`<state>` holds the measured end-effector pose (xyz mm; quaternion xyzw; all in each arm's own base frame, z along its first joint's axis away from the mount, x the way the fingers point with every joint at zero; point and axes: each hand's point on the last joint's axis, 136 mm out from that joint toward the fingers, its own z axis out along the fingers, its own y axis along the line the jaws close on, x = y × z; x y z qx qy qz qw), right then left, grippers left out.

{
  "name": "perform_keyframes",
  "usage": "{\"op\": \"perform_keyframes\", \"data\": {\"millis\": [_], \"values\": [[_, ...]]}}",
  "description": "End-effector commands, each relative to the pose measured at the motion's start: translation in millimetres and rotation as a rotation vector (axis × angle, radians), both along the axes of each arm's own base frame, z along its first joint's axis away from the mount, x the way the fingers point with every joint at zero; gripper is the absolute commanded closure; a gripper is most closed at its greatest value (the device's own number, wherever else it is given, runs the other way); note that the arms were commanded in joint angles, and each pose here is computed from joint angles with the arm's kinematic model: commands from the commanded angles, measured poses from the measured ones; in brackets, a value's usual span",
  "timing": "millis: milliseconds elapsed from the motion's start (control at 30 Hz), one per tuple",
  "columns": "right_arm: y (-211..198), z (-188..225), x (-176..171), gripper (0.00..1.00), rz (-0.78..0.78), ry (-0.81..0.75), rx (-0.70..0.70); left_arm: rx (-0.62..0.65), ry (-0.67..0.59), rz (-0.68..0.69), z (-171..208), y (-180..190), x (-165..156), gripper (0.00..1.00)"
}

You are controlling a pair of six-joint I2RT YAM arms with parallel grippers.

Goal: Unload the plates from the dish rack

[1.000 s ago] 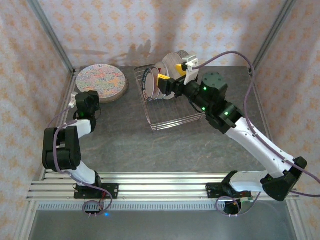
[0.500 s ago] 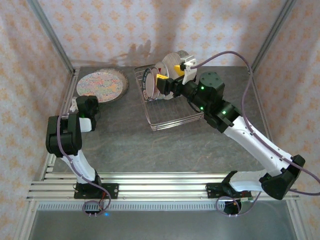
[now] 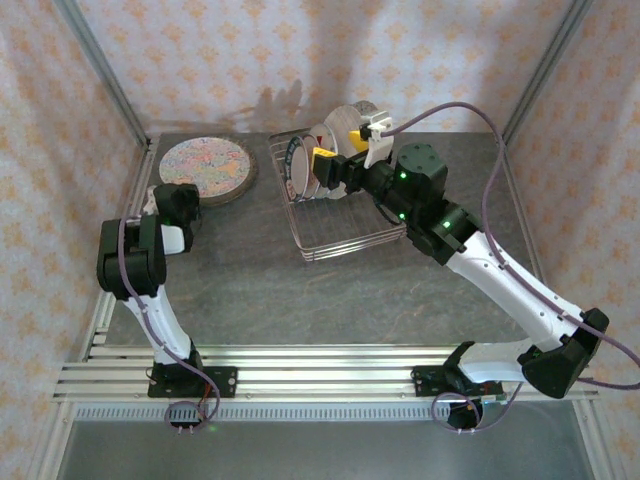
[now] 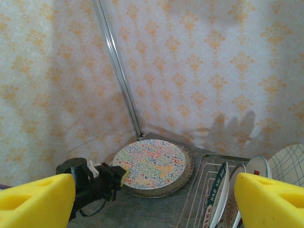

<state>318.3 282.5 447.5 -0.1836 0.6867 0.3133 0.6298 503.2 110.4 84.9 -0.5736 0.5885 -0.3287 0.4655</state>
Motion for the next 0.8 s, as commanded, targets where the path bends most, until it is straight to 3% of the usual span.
{"op": "perform_keyframes", "data": {"millis": [0, 767], "values": [[-2, 14, -1, 0.13, -0.012, -0.016, 0.03, 0.006, -0.099, -0.008, 26, 4, 17, 1.0], [-5, 15, -2, 0.13, -0.022, 0.0, 0.026, -0.022, -0.041, -0.031, 5, 1, 24, 1.0]]}}
